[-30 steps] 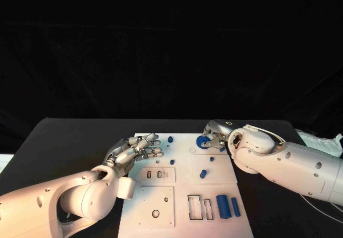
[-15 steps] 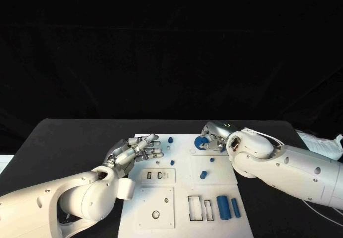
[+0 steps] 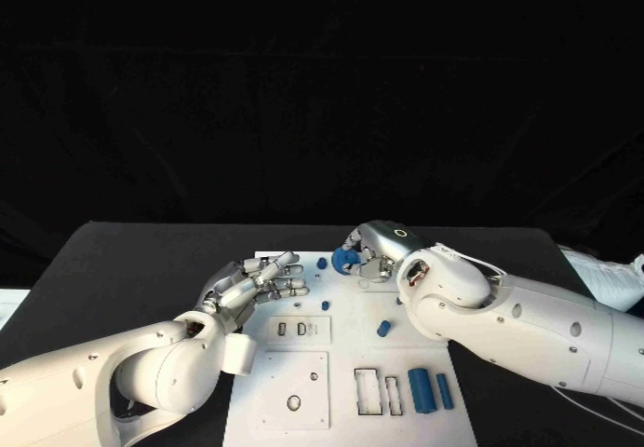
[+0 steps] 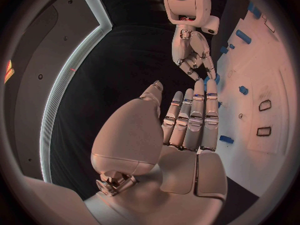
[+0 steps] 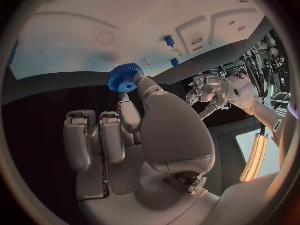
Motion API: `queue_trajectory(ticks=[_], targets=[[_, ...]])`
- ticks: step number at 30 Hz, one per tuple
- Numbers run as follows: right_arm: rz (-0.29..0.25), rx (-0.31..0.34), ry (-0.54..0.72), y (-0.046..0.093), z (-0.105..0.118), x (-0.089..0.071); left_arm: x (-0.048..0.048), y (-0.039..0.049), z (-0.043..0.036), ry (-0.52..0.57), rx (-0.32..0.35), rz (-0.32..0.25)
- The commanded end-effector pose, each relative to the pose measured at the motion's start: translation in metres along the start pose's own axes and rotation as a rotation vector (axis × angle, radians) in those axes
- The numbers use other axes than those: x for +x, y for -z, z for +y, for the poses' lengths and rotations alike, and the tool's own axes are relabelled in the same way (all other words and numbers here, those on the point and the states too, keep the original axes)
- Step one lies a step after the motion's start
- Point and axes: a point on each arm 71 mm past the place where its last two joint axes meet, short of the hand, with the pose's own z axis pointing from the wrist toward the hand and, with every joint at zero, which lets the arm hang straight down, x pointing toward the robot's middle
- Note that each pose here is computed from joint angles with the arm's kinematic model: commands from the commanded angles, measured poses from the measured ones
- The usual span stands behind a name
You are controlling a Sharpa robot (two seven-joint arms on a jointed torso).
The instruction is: Assemble the parts on the task board
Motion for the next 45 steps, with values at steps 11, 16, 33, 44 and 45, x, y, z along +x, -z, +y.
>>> queue_trajectory(ticks=[11,16,33,44,45], targets=[[0.057,-0.074,0.017,-0.012,0.035,0.027,0.0045,-0.0010,-0.0005,0.013,0.006,0.025],[0.089,-0.079,0.020,-0.014,0.040,0.037,0.0043,-0.0017,-0.0002,0.013,0.006,0.025],[0.108,-0.057,0.020,-0.019,0.035,0.046,0.0042,-0.0023,0.0001,0.013,0.005,0.024],[0.164,-0.040,-0.002,-0.019,0.030,0.050,0.0037,-0.0022,0.0002,0.012,0.004,0.023],[0.168,-0.037,-0.005,-0.019,0.030,0.050,0.0036,-0.0022,0.0002,0.012,0.004,0.023]])
